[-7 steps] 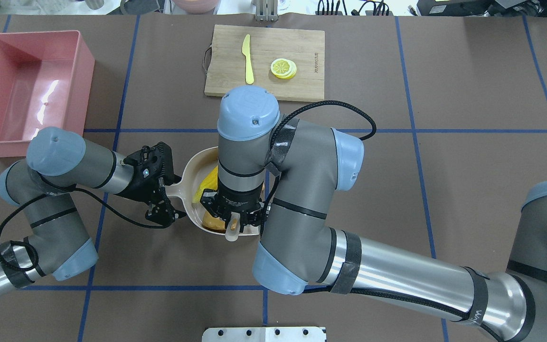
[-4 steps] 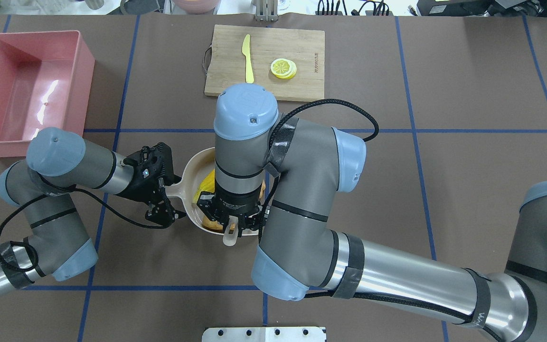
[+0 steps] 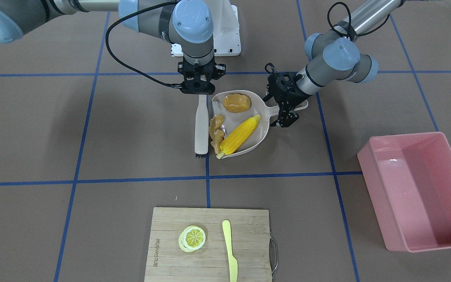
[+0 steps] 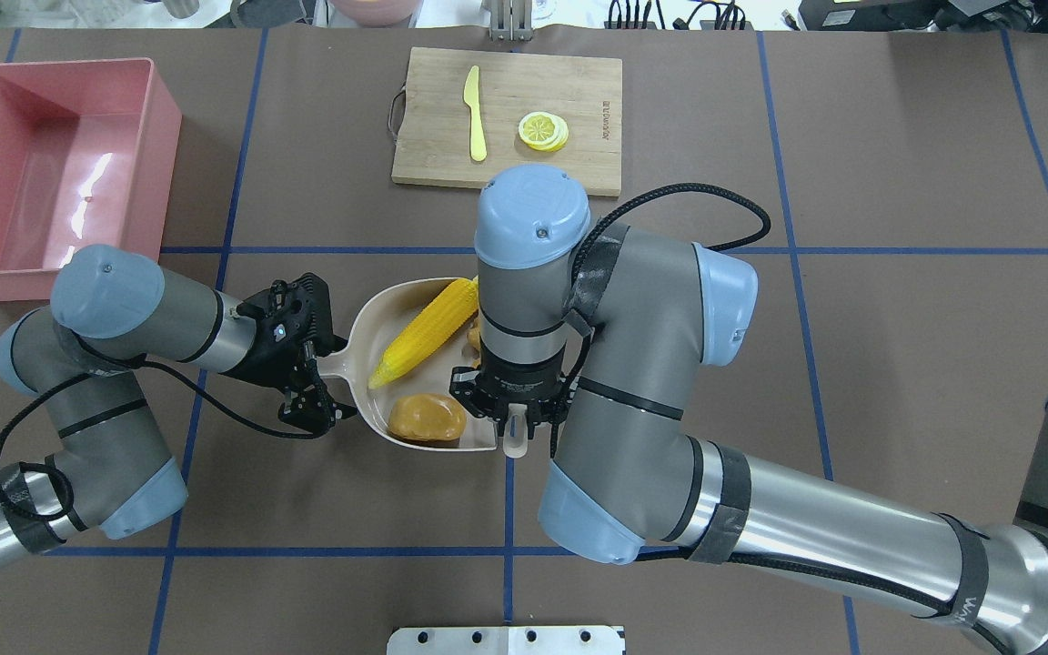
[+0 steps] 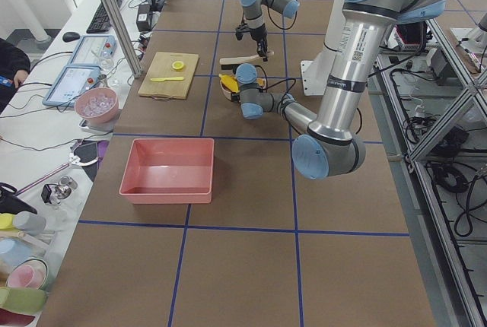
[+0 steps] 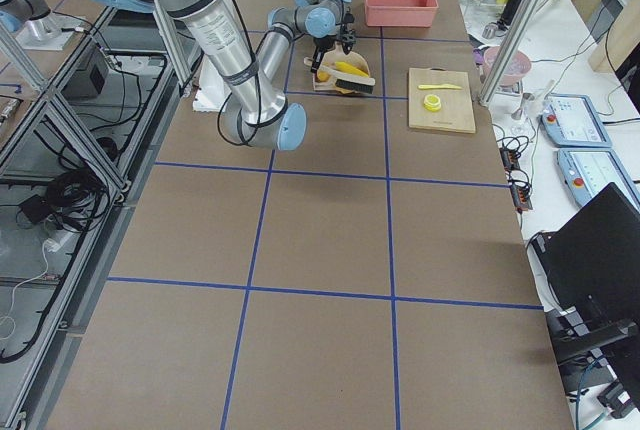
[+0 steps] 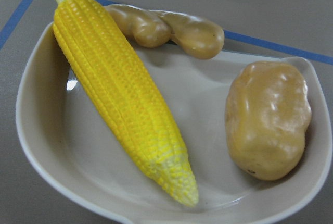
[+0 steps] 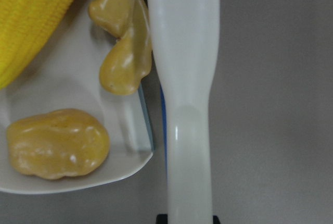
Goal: Sweep and dump trash into bin
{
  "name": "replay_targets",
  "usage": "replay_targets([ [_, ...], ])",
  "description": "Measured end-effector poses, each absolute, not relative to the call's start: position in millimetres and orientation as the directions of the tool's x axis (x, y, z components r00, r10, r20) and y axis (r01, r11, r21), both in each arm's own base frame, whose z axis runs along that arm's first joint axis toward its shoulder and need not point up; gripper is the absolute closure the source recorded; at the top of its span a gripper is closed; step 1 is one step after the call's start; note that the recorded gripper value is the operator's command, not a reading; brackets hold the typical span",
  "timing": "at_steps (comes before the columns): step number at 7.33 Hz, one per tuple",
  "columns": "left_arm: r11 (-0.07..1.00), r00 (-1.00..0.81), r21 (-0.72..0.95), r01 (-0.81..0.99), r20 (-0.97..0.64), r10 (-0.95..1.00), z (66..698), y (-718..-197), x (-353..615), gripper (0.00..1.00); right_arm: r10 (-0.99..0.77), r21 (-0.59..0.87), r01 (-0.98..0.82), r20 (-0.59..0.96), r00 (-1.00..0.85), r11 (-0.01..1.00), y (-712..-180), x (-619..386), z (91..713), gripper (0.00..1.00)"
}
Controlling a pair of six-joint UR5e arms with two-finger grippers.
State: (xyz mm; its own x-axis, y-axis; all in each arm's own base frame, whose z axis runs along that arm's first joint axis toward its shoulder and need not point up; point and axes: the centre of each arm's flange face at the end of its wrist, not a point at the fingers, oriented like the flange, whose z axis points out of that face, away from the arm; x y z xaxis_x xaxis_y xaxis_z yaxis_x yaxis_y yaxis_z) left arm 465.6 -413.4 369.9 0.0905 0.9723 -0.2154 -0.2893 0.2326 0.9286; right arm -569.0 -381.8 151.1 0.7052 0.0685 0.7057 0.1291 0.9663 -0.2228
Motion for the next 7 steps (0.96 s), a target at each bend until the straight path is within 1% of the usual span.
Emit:
replay_targets([
  [1,0.233,0.09,0.928,-0.29,-0.215,0.972,370.1,-413.3,465.7,0.03,0.034,-0.191,0.14,0.698,0.716,0.972,-375.8,-574.6,158.9,1.0],
  [3,0.233,0.09,0.928,-0.29,-0.216,0.972,370.3,-413.1,466.0,0.03,-0.047,-0.12,0.177,0.687,0.725,0.977,-342.0,-601.1,159.1,1.0],
  [7,0.233,0.089,0.928,-0.291,-0.216,0.972,370.7,-412.7,466.6,0.03,-0.113,-0.067,0.229,0.718,0.687,0.971,-307.1,-622.1,118.0,1.0],
])
